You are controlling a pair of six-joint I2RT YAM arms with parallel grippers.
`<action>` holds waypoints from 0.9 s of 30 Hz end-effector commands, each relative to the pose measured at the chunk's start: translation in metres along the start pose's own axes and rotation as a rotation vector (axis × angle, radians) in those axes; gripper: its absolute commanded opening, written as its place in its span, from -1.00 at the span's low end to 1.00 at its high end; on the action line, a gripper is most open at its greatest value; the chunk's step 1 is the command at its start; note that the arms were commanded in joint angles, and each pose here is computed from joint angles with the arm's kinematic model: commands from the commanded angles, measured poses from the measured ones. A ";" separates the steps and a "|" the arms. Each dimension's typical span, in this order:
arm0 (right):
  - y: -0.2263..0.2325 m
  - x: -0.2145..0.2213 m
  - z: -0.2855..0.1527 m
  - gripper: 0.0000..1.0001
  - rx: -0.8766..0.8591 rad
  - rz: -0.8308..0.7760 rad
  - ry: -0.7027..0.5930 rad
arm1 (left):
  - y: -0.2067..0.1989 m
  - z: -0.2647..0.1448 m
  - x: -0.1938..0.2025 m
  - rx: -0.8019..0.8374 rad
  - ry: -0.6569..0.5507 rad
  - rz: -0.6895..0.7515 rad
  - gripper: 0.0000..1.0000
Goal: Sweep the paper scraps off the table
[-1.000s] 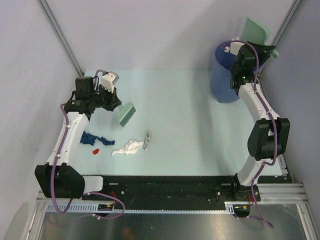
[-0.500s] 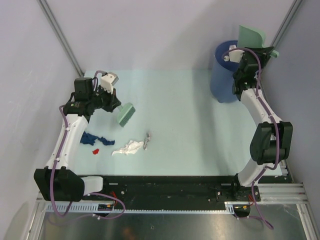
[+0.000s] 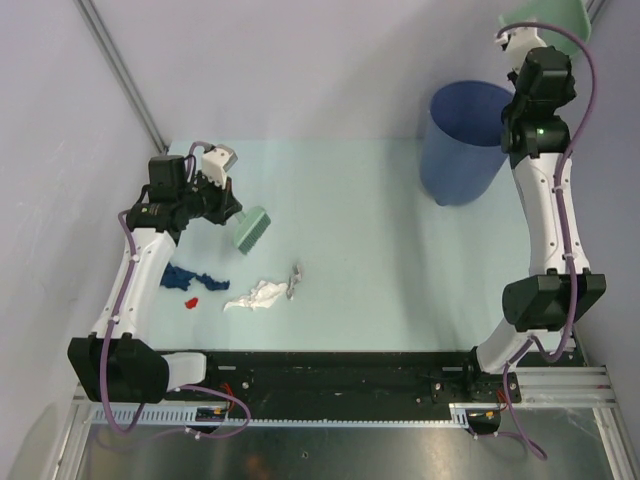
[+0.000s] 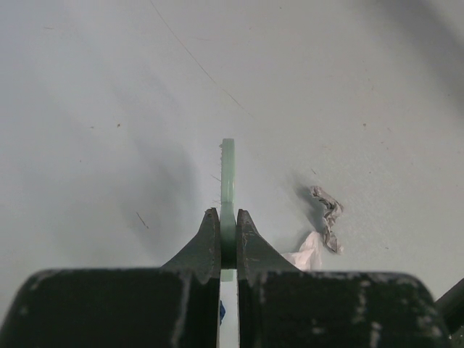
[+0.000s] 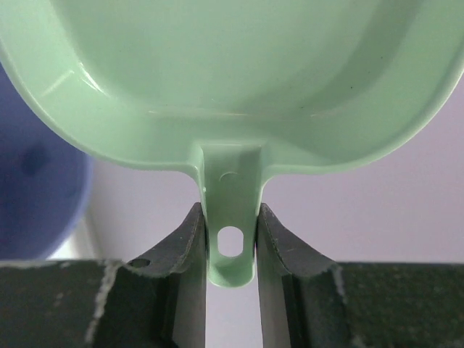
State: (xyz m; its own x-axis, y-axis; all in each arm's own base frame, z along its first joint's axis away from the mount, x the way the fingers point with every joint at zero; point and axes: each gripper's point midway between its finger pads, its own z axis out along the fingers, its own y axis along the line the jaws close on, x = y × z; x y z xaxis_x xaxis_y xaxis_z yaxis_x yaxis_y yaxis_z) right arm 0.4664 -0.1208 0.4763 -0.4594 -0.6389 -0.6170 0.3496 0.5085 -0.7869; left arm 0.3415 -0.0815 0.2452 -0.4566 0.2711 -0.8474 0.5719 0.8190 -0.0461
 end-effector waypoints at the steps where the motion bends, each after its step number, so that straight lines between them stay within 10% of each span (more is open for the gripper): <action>1: 0.041 0.014 -0.036 -1.00 -0.182 0.396 0.116 | 0.001 -0.005 -0.008 -0.002 -0.032 0.044 -1.00; 15: 0.198 -0.040 -0.237 -1.00 -0.931 0.524 -0.045 | 0.000 -0.003 -0.003 0.008 -0.020 0.034 -1.00; 27: 0.352 0.077 -0.366 -1.00 -1.331 -0.023 0.389 | -0.002 0.001 0.010 0.022 0.008 0.025 -1.00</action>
State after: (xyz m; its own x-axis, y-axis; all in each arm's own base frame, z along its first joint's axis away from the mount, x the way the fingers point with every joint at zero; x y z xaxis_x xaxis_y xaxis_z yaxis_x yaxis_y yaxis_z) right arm 0.2988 0.2134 0.1899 -0.6585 -0.5071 -0.5561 -0.5440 0.8313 -0.1141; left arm 0.3366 -0.0811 0.2315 -0.4845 0.2786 -0.8292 0.5733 0.8171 -0.0604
